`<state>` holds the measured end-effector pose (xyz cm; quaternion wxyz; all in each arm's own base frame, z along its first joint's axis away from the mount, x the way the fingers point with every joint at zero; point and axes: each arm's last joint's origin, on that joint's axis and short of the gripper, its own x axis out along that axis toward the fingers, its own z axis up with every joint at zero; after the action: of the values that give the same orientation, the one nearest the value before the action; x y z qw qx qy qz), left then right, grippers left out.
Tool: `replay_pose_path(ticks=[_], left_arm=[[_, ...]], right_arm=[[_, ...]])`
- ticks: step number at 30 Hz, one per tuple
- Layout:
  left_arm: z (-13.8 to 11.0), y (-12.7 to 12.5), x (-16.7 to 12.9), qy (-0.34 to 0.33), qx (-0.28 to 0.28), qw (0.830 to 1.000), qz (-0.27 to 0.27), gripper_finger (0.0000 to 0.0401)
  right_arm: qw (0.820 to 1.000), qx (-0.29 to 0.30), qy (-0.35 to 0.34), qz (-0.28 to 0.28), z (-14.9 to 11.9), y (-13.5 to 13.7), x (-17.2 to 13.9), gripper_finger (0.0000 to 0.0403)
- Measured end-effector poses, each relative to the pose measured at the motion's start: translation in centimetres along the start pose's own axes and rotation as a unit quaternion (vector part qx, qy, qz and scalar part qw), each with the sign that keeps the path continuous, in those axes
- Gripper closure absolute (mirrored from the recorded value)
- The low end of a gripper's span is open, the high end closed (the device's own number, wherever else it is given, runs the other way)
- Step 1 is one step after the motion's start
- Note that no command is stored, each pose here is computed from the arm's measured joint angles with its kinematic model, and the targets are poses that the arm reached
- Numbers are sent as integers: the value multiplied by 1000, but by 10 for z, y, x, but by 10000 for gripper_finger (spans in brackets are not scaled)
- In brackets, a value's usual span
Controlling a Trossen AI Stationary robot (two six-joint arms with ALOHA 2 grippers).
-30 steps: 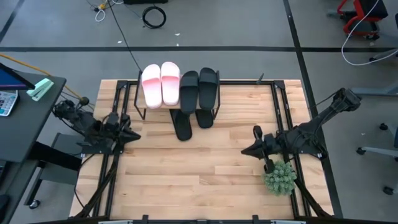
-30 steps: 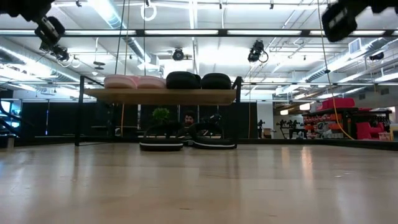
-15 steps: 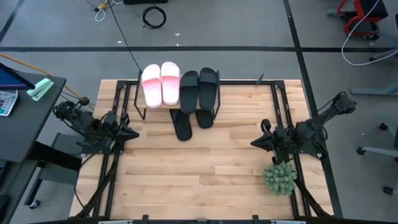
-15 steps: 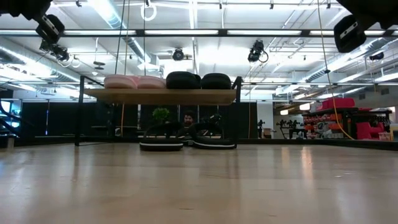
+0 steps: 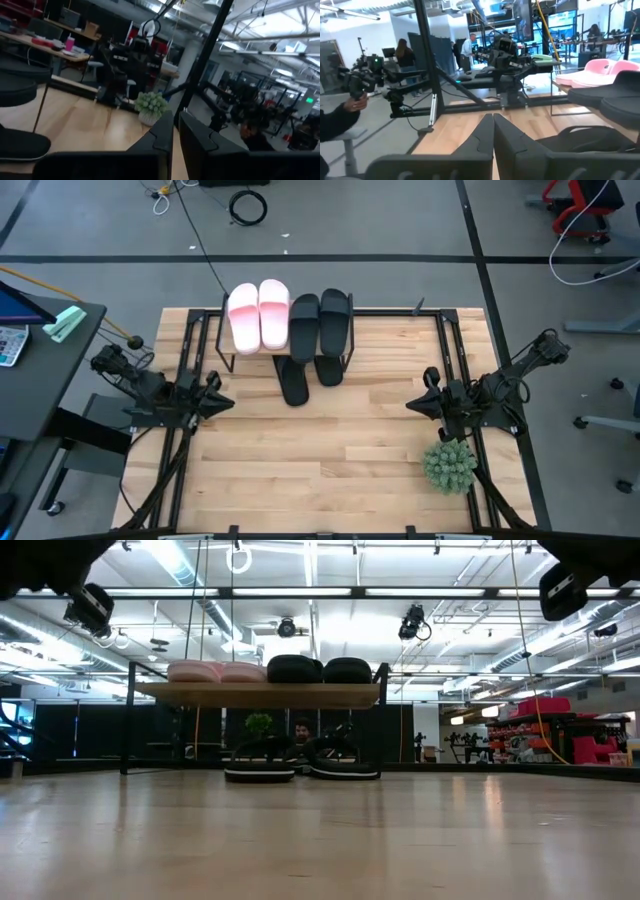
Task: Pick and place slides into the shelf
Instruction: Return to Home Position
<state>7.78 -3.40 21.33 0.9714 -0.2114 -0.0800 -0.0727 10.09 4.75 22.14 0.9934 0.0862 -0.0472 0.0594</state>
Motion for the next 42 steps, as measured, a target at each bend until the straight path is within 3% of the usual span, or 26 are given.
replay_pose_path(ticks=[7, 15, 17, 33, 42], left_arm=[[-18, 5, 2, 0, 0, 1000, 0, 375], [-36, 11, 2, 38, 32, 999, 13, 378], [-39, 12, 2, 51, 38, 998, 16, 375], [-39, 12, 2, 52, 39, 998, 17, 377], [-39, 12, 2, 52, 39, 998, 17, 366]], right_arm=[[999, -41, 17, -1, -3, 0, 0, 396], [997, -45, 62, -6, -13, -2, -1, 396], [997, -23, 67, -8, -14, -2, -1, 396], [999, 1, 46, 0, -10, 0, 1, 396], [999, -2, 26, 19, -24, -1, 1, 396]])
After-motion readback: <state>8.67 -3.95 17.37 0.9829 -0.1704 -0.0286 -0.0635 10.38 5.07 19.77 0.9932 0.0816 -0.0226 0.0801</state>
